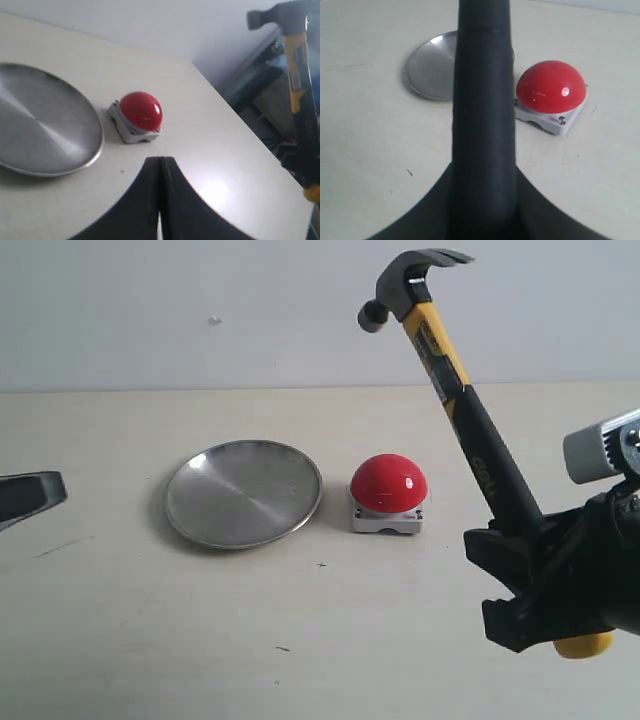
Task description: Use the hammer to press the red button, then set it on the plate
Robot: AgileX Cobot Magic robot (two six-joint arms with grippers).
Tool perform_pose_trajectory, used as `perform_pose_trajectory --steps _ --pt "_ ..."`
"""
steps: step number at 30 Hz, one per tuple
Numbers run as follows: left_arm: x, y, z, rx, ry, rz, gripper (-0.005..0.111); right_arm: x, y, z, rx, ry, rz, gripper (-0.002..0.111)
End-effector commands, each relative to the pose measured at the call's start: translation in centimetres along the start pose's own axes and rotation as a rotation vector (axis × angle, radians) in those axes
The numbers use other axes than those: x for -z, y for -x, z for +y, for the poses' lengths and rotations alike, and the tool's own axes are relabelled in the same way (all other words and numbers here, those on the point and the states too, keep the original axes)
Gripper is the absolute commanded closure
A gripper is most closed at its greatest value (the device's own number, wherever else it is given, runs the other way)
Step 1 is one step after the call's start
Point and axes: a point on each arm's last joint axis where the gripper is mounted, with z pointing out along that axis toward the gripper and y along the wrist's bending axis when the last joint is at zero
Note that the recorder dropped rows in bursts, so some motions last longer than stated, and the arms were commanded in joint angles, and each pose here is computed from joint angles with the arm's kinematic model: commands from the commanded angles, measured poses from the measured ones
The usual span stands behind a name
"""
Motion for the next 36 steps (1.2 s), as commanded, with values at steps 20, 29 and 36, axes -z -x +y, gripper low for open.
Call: perform_pose_trajectory --steps 20,29,36 --pt "8.0 -1.2 -3.0 0.129 0.431 -0.505 0.107 0.2 -2.3 -2.0 0.025 -0.163 -0.062 0.108" --pt "8.0 -1.3 -3.0 0.187 0.417 -0.514 0.107 0.2 -2.3 -2.1 0.025 -0.171 -0.069 0.108" --pt "8.0 -1.3 -3.0 0.238 0.403 -0.528 0.107 0.3 -2.1 -2.2 0.026 -0.182 -0.082 0.108"
